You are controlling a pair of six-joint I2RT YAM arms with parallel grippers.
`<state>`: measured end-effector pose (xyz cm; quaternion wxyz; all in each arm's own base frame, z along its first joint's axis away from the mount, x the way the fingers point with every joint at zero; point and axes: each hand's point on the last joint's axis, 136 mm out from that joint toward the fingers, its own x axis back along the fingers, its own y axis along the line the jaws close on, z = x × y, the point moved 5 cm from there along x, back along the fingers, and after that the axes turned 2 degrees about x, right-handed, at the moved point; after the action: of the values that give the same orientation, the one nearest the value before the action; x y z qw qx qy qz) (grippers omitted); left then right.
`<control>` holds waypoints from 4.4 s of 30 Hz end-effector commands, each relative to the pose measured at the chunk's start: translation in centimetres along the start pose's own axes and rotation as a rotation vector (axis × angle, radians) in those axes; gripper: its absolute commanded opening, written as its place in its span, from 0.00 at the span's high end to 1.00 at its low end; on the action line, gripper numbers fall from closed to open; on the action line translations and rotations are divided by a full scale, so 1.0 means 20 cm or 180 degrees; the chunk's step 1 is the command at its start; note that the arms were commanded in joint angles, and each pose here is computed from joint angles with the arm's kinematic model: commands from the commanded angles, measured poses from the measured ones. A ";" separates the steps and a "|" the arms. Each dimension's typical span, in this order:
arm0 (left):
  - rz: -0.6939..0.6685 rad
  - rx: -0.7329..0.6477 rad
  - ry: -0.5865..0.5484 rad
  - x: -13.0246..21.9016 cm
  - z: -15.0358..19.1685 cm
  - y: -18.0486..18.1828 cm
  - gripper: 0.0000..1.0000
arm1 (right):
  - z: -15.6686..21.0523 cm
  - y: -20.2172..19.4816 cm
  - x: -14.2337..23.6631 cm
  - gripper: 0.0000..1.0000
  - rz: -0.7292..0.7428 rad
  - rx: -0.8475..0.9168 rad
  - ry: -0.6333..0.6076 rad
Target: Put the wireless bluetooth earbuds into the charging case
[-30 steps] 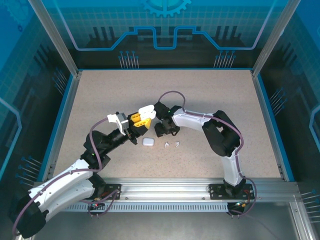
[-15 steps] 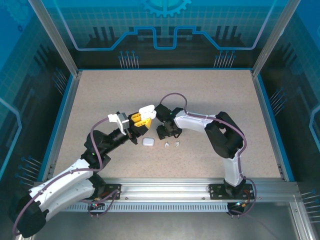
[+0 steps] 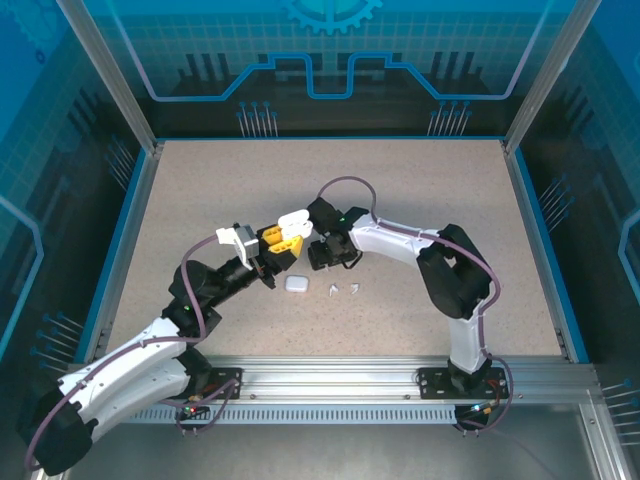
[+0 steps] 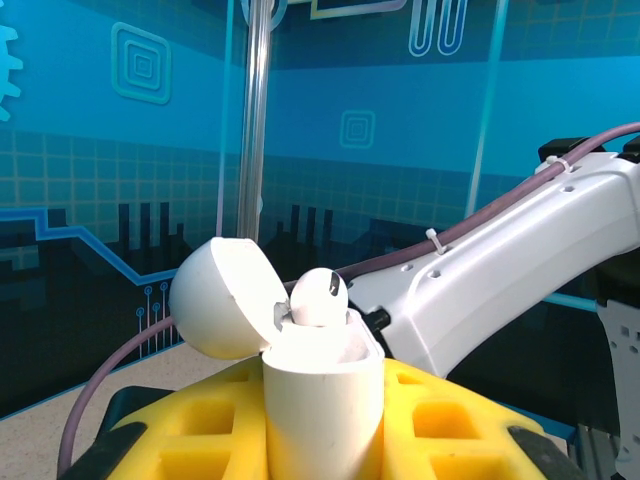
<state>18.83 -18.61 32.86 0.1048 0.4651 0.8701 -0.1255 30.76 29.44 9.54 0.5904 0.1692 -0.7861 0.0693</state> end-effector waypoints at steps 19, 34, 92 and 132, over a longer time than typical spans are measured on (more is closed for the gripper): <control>-0.0018 -0.0049 -0.0055 0.02 -0.01 -0.01 0.95 | 0.00 -0.01 -0.17 0.54 0.0069 -0.0139 0.0302; -0.0024 -0.0065 -0.0045 0.02 -0.01 -0.01 0.94 | 0.04 -0.01 -0.22 0.66 0.0019 -0.0114 0.0455; -0.0129 -0.0010 -0.0103 -0.34 0.24 0.02 0.98 | 0.08 0.05 1.50 0.71 -0.1430 0.0388 -0.3541; -0.0297 -0.0077 -0.0179 -0.36 0.23 0.01 0.98 | 0.07 0.17 1.35 0.71 -0.1407 0.0518 -0.3230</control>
<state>23.42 -25.59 28.05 0.0792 0.4209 0.8950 -0.1245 22.49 26.05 34.21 0.1249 0.3568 -0.9231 -0.0701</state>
